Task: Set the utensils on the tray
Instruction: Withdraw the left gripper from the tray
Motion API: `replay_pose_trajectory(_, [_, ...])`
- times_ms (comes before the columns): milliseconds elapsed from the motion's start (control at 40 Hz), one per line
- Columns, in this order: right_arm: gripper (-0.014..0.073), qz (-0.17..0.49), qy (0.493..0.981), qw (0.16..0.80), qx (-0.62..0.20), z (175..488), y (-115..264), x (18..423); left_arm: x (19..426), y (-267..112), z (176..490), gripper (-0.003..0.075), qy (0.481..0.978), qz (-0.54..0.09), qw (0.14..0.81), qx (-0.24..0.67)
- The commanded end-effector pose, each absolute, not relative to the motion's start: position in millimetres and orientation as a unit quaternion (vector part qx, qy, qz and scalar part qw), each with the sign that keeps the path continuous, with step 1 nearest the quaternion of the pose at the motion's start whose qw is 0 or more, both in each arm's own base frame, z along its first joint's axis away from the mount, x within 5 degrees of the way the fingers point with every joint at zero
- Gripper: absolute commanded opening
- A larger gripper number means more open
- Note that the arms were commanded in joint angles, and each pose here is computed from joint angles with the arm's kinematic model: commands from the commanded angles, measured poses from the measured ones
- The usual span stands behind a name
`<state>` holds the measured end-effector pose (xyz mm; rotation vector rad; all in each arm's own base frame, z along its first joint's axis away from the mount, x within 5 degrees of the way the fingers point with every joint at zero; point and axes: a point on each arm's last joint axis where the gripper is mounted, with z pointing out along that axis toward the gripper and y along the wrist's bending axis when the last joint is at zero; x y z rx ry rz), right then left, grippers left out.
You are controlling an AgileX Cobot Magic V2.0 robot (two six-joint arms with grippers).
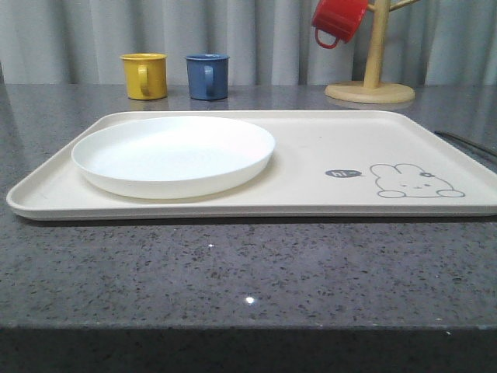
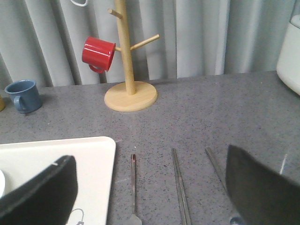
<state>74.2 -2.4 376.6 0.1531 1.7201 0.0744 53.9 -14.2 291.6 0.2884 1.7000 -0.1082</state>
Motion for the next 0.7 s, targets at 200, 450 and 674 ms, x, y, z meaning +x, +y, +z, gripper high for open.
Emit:
replay_pose_trajectory(200, [0.0662, 0.027, 0.724, 0.686, 0.064, 392.8, -3.3, 75.0, 53.9, -14.0, 307.6, -0.0018, 0.716, -0.054, 0.686, 0.115])
replay_pose_trajectory(450, [0.0662, 0.027, 0.724, 0.686, 0.064, 392.8, -3.3, 75.0, 53.9, -14.0, 307.6, -0.0018, 0.716, -0.054, 0.686, 0.115])
replay_pose_trajectory(674, [0.0662, 0.027, 0.712, 0.699, 0.063, 396.0, -3.4, 75.1, 53.9, -14.0, 307.6, -0.0018, 0.716, -0.054, 0.686, 0.115])
